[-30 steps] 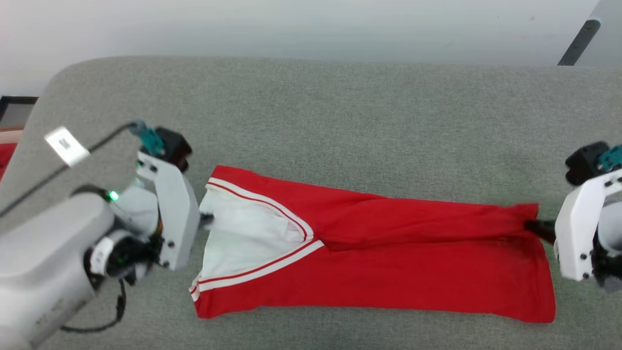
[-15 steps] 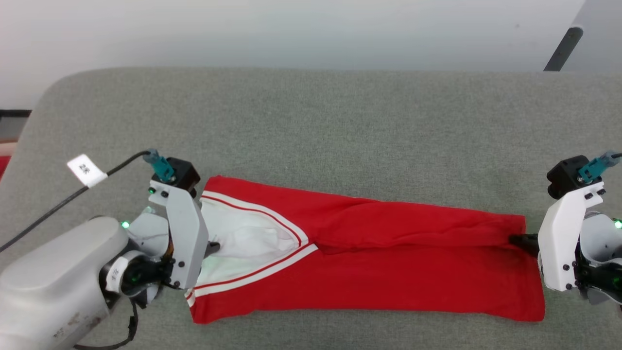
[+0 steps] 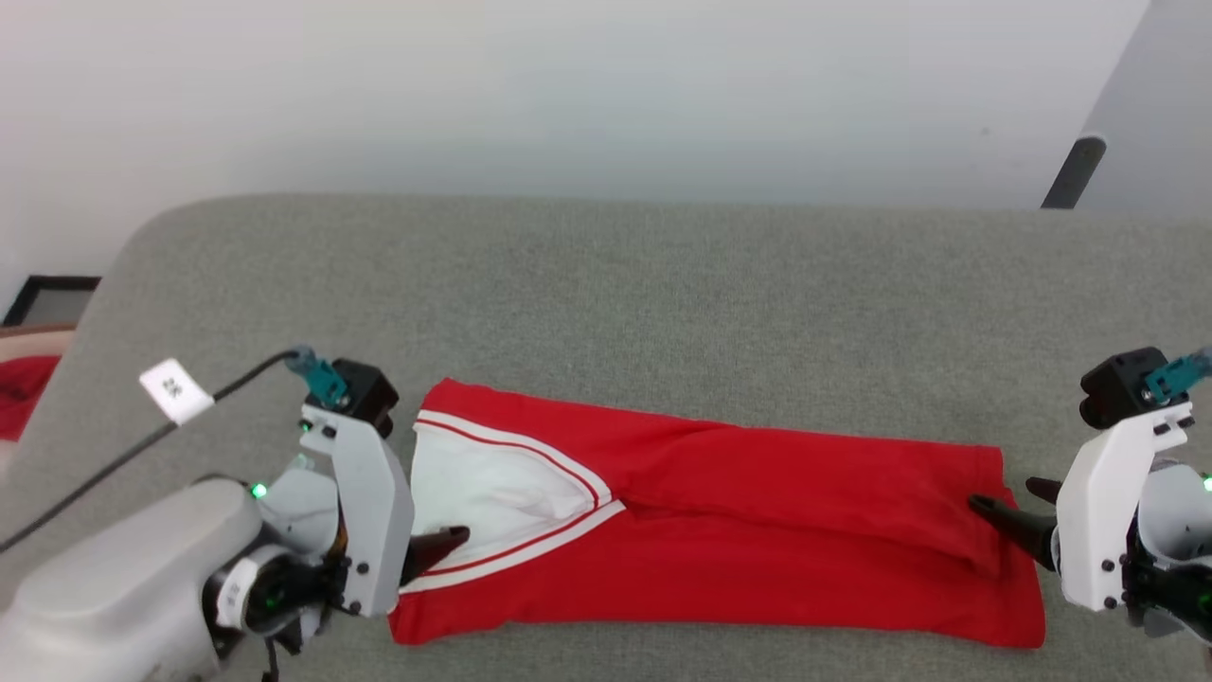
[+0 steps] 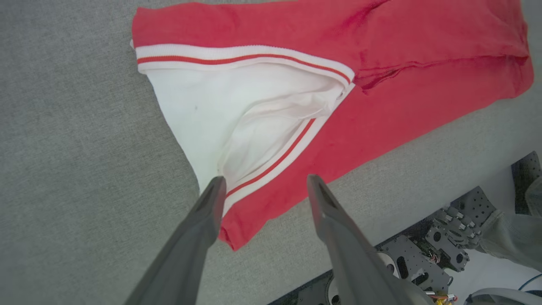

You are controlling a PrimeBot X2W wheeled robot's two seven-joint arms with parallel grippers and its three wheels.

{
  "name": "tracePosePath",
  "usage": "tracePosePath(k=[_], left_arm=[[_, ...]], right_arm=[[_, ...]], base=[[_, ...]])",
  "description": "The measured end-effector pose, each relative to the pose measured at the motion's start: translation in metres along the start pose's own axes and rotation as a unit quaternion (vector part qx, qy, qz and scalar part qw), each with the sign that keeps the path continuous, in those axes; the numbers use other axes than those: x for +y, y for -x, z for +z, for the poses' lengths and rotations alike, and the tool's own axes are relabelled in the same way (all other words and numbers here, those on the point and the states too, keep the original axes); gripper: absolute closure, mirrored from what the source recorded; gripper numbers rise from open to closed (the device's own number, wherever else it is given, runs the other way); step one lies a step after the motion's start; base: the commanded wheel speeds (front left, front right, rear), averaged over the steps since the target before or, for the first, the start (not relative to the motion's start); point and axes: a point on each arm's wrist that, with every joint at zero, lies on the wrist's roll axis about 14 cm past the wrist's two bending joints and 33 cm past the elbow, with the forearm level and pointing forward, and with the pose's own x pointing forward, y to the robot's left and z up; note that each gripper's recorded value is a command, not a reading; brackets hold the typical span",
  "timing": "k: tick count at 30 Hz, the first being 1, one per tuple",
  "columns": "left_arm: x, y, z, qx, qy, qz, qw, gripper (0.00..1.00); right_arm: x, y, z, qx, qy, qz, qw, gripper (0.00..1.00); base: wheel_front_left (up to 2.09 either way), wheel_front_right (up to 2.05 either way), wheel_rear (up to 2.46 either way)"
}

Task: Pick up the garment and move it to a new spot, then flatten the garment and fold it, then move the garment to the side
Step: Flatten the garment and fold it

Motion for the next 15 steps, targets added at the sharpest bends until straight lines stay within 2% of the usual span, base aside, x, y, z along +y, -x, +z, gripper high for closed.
tracePosePath(k=[8, 15], left_arm=[[-0.005, 0.02, 0.011, -0.112, -0.021, -0.002, 0.993, 0.0], [-0.002, 0.041, 0.027, -0.239, -0.026, 0.008, 0.971, 0.0]], right_arm=[[0.016, 0.018, -0.005, -0.059, 0.004, 0.004, 0.998, 0.0], [0.021, 0.031, -0.014, -0.118, -0.004, -0.005, 0.993, 0.0]], base=[[0.0, 0.0, 0.0], [0.0, 0.0, 0.0]])
